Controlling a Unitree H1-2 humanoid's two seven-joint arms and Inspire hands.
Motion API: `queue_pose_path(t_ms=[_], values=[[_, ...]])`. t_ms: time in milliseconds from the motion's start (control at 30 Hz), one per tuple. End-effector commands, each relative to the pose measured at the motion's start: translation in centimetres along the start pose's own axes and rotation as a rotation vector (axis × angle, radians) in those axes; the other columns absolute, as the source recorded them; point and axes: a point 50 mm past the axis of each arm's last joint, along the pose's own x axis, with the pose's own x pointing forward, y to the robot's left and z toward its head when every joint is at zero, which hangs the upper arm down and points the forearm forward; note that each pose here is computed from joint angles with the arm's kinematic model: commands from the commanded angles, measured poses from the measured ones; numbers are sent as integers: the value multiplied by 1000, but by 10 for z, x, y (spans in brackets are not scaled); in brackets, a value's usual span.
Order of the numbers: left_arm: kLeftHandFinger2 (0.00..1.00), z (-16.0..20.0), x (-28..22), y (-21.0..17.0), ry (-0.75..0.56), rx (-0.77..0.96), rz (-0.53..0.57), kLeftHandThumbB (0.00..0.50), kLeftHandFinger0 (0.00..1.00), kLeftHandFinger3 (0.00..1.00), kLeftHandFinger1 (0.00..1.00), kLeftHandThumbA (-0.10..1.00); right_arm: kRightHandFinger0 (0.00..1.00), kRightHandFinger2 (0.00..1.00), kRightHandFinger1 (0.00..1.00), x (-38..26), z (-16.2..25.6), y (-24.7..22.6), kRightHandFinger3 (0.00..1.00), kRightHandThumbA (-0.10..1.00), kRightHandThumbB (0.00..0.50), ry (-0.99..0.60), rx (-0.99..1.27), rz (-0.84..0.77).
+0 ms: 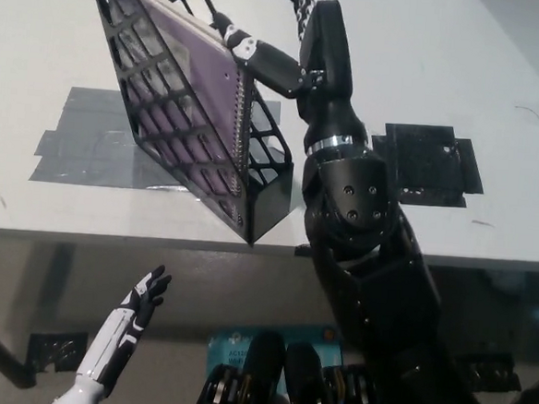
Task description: A person hands a notebook to the robot and the robot grabs it with its right hand and places it in the magazine stand kept in the centre of the desk infront of it.
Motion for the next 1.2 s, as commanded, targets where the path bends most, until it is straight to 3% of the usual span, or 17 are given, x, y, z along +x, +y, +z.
queue_pose_path(t_ms=[0,167,333,400,433,500,800,867,933,967,1000,1133,1167], values=[[1000,14,11,11,-74,29,10,500,1000,1000,1000,1000,1000,1000,1000,11,57,13,1000,906,391,-149,-46,72],[1000,15,15,10,-82,0,12,500,1000,1000,1000,1000,1000,1000,1000,-3,97,-1,1000,981,368,-262,-51,26],[1000,17,18,11,-83,21,8,500,1000,1000,1000,1000,1000,1000,1000,-34,138,-27,1000,970,397,-425,-22,2],[1000,17,18,11,-83,24,8,500,1000,1000,1000,1000,1000,1000,1000,-48,147,-38,1000,949,374,-484,-13,1],[1000,17,18,11,-84,26,7,500,1000,1000,1000,1000,1000,1000,1000,-64,153,-50,1000,925,328,-539,-3,25],[1000,17,18,10,-85,30,6,500,1000,1000,1000,1000,1000,1000,1000,-80,154,-63,1000,913,326,-564,10,48],[1000,14,16,5,-75,27,-1,500,1000,1000,1000,1000,1000,1000,1000,-143,113,-112,1000,906,296,-481,-60,73],[1000,10,9,0,-63,17,-12,500,1000,1000,1000,1000,1000,1000,1000,-164,75,-131,1000,893,298,-339,-103,66],[1000,9,6,-4,-60,24,-24,500,1000,1000,1000,1000,1000,1000,1000,-177,47,-146,1000,896,267,-229,-124,57],[1000,8,5,-5,-59,25,-28,500,1000,1000,1000,1000,1000,1000,1000,-182,39,-150,1000,877,220,-196,-128,53],[1000,8,4,-6,-57,25,-31,500,1000,1000,1000,1000,1000,1000,1000,-186,31,-154,1000,884,245,-167,-130,49],[1000,6,0,-8,-46,21,-38,500,1000,1000,1000,1000,1000,1000,1000,-208,-13,-170,1000,938,205,-30,-148,16],[1000,5,-1,-9,-44,22,-43,500,1000,1000,1000,1000,1000,1000,1000,-218,-28,-173,1000,941,172,21,-140,-7]])
